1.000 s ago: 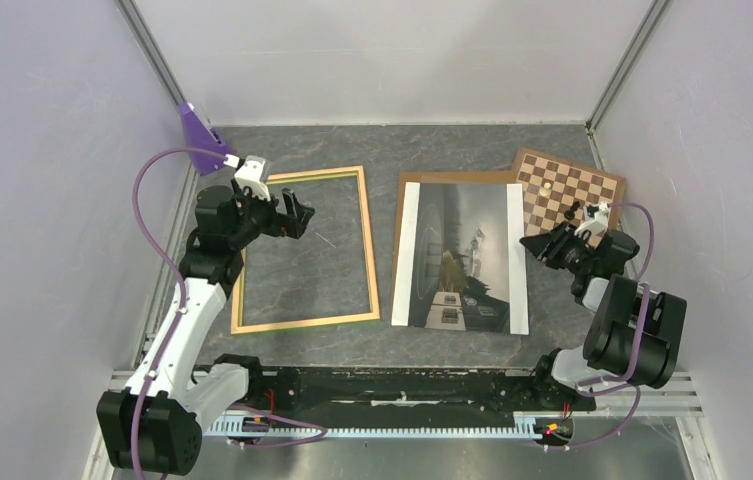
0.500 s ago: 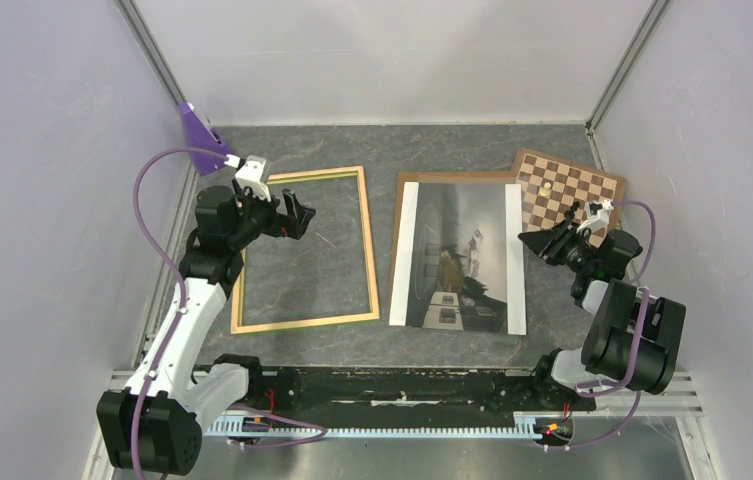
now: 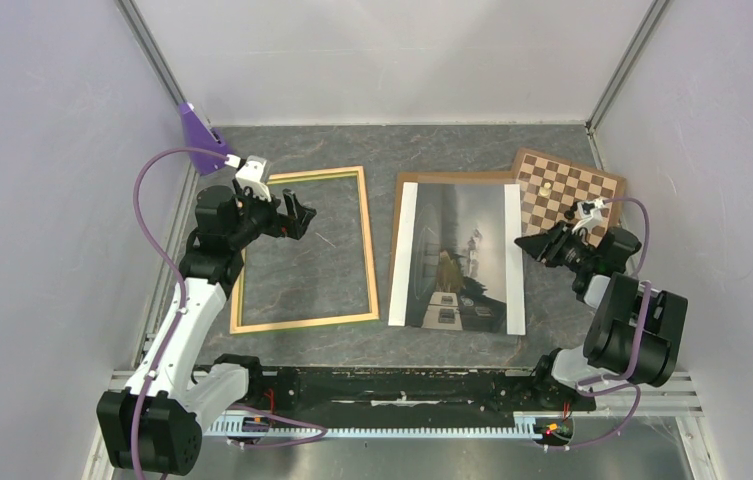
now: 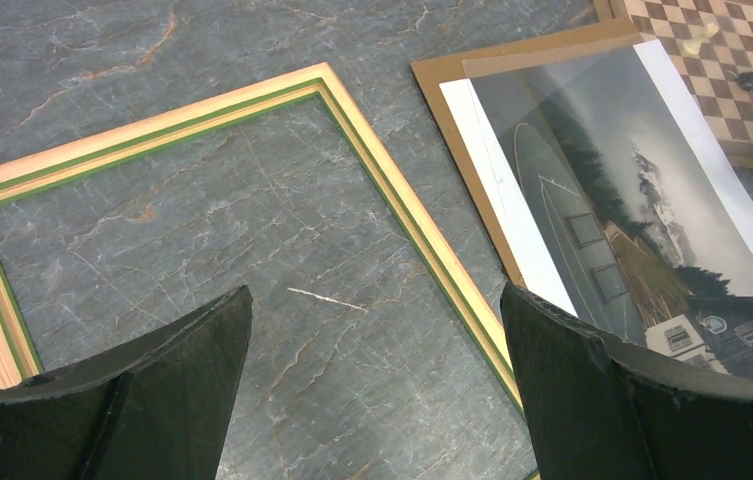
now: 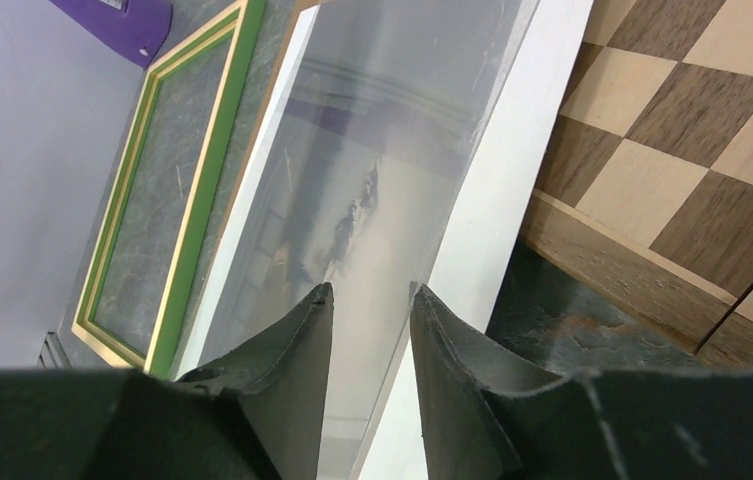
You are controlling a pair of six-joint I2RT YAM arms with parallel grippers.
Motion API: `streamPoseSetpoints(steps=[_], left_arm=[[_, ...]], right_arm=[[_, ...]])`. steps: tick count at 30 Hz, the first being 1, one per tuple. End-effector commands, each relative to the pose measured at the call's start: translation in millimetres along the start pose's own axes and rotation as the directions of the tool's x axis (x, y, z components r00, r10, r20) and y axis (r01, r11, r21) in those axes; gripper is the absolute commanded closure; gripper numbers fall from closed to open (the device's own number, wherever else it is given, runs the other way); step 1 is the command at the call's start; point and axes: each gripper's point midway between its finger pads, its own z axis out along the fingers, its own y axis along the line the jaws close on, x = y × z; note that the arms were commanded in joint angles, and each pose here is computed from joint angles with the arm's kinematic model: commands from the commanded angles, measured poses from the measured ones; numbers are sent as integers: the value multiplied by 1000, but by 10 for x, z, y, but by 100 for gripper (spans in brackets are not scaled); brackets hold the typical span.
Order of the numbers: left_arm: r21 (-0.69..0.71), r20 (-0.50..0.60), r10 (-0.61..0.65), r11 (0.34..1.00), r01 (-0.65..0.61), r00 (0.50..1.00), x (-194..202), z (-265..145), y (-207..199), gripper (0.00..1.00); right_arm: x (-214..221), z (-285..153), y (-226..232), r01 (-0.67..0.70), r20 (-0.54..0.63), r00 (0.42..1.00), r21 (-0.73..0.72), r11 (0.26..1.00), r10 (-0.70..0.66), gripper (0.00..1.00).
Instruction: Put the photo into the frame
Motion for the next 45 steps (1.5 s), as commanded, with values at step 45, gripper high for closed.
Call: streamPoseSetpoints(steps=[45], left_arm=[[241,-281,91,970,-22,955,842,1109,-912,4]], right_arm=[[-39,158,-163,120,-109,985,-127,984,-135,66]])
